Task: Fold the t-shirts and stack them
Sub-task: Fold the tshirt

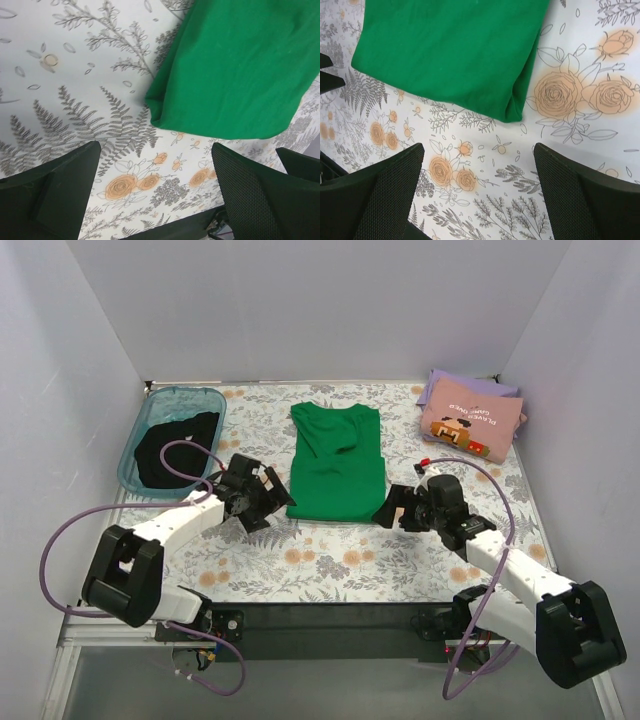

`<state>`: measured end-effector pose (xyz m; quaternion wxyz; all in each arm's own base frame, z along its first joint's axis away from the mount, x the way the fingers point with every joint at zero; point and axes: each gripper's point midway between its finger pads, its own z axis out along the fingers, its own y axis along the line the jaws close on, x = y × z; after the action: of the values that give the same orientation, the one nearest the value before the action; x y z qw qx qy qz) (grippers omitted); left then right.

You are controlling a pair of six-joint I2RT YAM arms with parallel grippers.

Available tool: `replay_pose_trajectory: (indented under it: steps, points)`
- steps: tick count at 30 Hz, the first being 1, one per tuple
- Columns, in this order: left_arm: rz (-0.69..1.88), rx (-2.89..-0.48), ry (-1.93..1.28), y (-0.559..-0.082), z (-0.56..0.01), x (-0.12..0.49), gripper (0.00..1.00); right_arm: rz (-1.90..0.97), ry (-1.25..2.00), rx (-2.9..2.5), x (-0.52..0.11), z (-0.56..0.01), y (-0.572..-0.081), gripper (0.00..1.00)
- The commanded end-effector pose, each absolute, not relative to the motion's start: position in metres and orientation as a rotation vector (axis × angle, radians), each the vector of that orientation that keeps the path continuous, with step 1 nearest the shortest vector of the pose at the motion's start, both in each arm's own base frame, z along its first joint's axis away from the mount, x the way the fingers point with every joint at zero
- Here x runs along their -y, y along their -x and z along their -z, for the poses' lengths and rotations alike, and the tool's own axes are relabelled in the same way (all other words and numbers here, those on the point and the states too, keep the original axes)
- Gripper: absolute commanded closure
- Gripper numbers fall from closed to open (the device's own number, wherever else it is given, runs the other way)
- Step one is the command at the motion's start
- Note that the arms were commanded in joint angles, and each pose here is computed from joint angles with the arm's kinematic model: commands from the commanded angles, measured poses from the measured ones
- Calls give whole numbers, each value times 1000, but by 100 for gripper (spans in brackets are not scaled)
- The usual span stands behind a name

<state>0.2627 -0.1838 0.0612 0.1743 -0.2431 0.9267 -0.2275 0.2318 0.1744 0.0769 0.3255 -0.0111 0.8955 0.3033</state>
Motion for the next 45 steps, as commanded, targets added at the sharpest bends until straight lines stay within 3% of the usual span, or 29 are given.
replay_pose_trajectory:
  steps: [1,7,12,14,15,16,19,21,22,23,25,26,31,40,45]
  points:
    - [764,-2597,642,-272,-68,201,8,-818,-19,-2288,-179,-85,-248,5]
    - [772,-2659,655,-273,-47,208,33,-792,-68,-2335,-179,-67,-258,30]
    - [758,-2694,673,-271,-32,210,51,-752,-97,-2394,-177,-48,-261,40]
    - [749,-2717,676,-269,-24,210,53,-748,-99,-2411,-177,-43,-261,41]
    - [744,-2718,682,-270,-22,210,58,-749,-99,-2421,-178,-40,-260,42]
    - [720,-2719,694,-271,-18,207,70,-747,-104,-2426,-178,-38,-261,42]
    - [694,-2724,706,-277,-10,208,80,-759,-97,-2442,-181,-32,-264,43]
    - [679,-2751,708,-276,-2,209,87,-796,-83,-2461,-187,-29,-262,54]
    - [681,-2754,713,-277,-1,210,97,-811,-90,-2466,-189,-28,-262,58]
    - [682,-2762,715,-276,1,210,100,-846,-72,-2469,-193,-27,-259,68]
    - [683,-2775,719,-271,3,210,100,-861,-74,-2476,-194,-26,-256,85]
    - [684,-2777,718,-268,3,209,100,-877,-72,-2483,-195,-25,-250,98]
    - [666,-2729,729,-238,-10,200,100,-936,-65,-2471,-188,-26,-216,99]
    - [647,-2809,741,-124,6,188,100,-1060,-115,-2562,-168,4,-108,99]
    - [699,-2821,708,-104,-12,199,100,-1123,-71,-2451,-172,-23,-107,99]
